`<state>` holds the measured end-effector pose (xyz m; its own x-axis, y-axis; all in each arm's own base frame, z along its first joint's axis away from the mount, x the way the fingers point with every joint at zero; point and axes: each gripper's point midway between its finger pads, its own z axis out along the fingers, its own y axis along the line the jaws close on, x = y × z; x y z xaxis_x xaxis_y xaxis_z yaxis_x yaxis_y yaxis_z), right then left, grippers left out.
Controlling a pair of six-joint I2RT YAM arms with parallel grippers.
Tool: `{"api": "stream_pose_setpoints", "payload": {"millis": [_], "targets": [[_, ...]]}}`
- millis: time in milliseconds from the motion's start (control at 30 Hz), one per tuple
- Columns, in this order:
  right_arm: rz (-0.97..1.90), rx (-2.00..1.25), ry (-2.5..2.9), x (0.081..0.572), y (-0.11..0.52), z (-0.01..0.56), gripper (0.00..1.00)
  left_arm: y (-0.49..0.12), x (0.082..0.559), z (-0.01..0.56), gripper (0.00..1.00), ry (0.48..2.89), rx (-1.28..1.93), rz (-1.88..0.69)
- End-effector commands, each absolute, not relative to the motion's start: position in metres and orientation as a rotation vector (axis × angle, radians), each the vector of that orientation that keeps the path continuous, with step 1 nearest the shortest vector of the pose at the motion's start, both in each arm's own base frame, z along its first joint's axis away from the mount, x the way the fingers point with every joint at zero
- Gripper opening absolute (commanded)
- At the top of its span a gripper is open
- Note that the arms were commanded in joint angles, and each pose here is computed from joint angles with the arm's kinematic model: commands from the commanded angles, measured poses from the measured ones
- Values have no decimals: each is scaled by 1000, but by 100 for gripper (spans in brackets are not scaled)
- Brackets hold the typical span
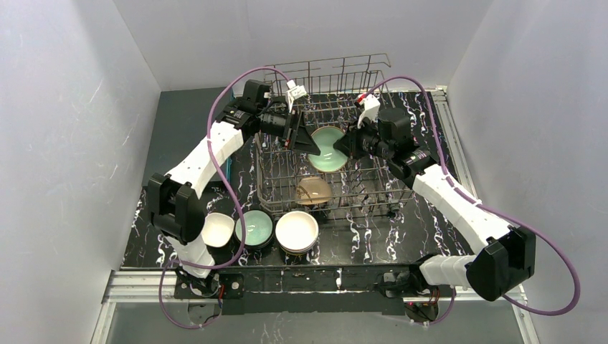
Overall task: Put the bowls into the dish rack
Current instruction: Place the bowl in the dish rack.
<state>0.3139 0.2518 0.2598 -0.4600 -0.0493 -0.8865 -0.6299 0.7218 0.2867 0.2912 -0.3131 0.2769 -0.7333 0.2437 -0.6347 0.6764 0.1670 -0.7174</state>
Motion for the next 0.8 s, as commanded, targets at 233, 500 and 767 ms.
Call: {"api": "stream_pose_setpoints", "payload": {"millis": [233, 500, 767], "targets": [[884, -545, 1702, 311, 269, 337, 1, -320, 275, 296, 79, 2010, 932, -1694], [927, -548, 1699, 309, 275, 337, 1, -326, 273, 290, 84, 2031, 939, -1685], [930, -540, 1680, 309, 274, 342, 1, -326, 269, 291, 74, 2030, 955, -1700]]}}
